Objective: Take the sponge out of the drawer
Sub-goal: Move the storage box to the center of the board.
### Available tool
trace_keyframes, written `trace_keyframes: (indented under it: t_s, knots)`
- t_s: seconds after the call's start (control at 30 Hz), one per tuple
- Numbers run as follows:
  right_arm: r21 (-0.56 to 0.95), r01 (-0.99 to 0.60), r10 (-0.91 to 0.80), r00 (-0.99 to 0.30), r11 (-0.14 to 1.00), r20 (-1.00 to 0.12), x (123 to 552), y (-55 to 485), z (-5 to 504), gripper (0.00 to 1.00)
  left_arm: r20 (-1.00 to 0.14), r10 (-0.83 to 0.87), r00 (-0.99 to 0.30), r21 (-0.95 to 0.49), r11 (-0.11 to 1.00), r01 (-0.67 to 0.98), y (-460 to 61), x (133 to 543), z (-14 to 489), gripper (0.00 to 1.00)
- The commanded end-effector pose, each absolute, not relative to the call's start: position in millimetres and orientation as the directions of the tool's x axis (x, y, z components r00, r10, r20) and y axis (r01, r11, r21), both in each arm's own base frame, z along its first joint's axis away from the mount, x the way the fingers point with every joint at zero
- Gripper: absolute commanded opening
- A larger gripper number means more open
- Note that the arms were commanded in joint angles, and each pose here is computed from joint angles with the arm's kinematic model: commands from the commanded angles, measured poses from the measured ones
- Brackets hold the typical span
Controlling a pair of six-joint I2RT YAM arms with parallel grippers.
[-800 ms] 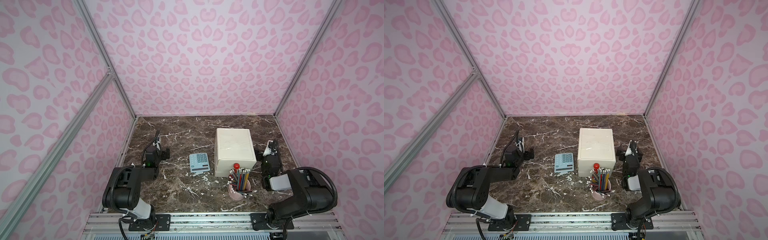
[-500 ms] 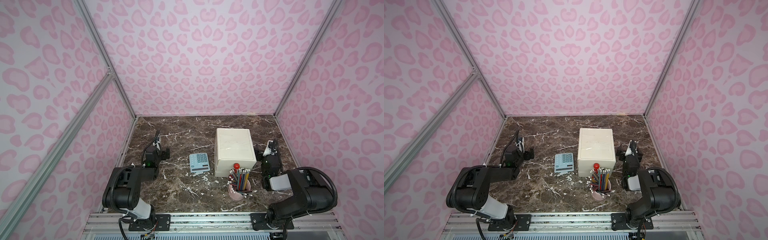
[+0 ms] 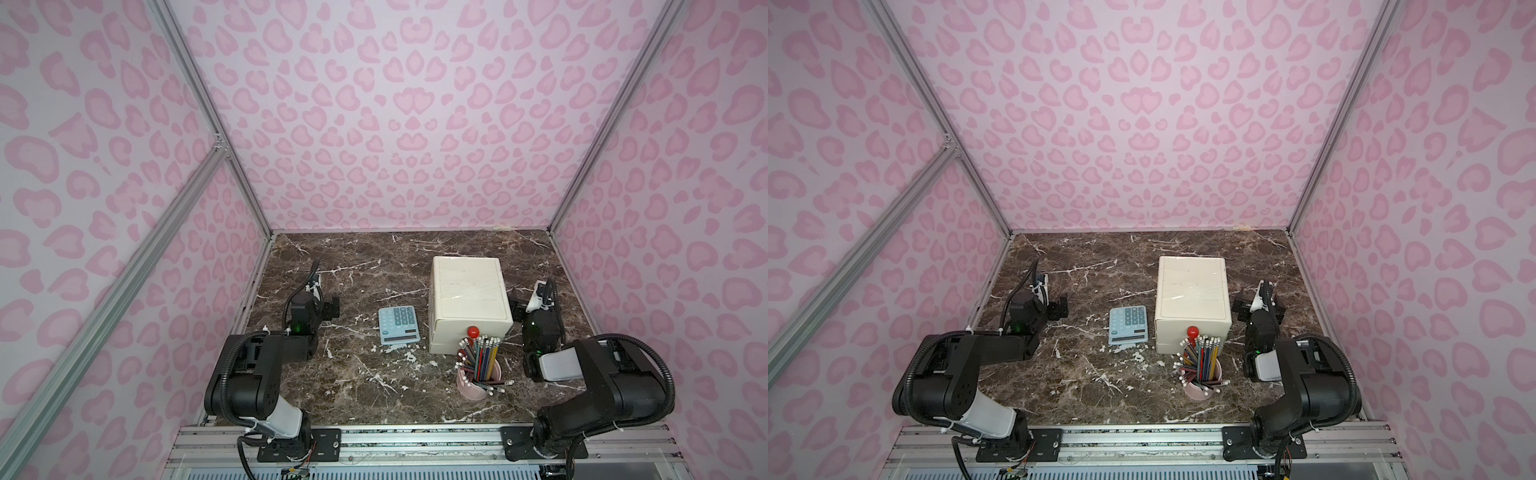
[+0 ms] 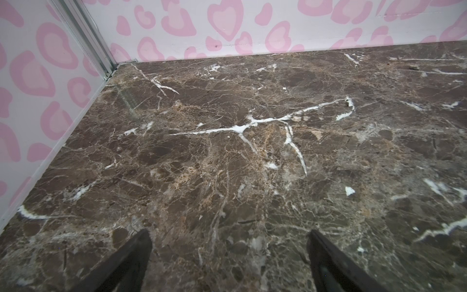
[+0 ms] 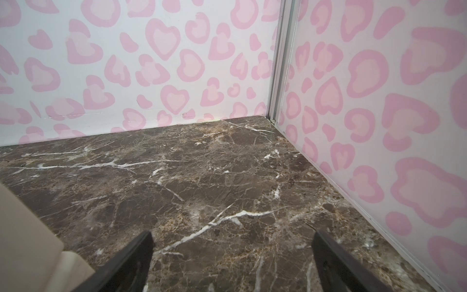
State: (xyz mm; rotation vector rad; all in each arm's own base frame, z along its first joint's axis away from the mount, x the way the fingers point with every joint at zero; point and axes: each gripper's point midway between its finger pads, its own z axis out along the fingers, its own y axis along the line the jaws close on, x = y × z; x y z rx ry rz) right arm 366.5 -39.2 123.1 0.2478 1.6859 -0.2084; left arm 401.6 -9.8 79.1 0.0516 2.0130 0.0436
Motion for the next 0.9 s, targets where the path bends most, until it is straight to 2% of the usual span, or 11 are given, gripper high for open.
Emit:
trace_keyframes:
  t_s: [0.0,0.73,0.87]
  knots:
    - [0.017,0.277,0.045,-0.095,0.961,-0.994,368,-38,129,0.99,-0.913,0.056,-0.405,0.053,0.998,0.019,-10,403,85,0.98]
    - [0.018,0.279,0.046,-0.094,0.960,-0.995,368,-39,130,0.99,-0.913,0.058,-0.404,0.055,0.998,0.019,-10,403,85,0.98]
    - [0.023,0.322,0.050,-0.076,0.947,-0.996,365,-44,134,0.99,-0.897,0.037,-0.440,0.063,0.997,-0.044,0,407,94,0.98]
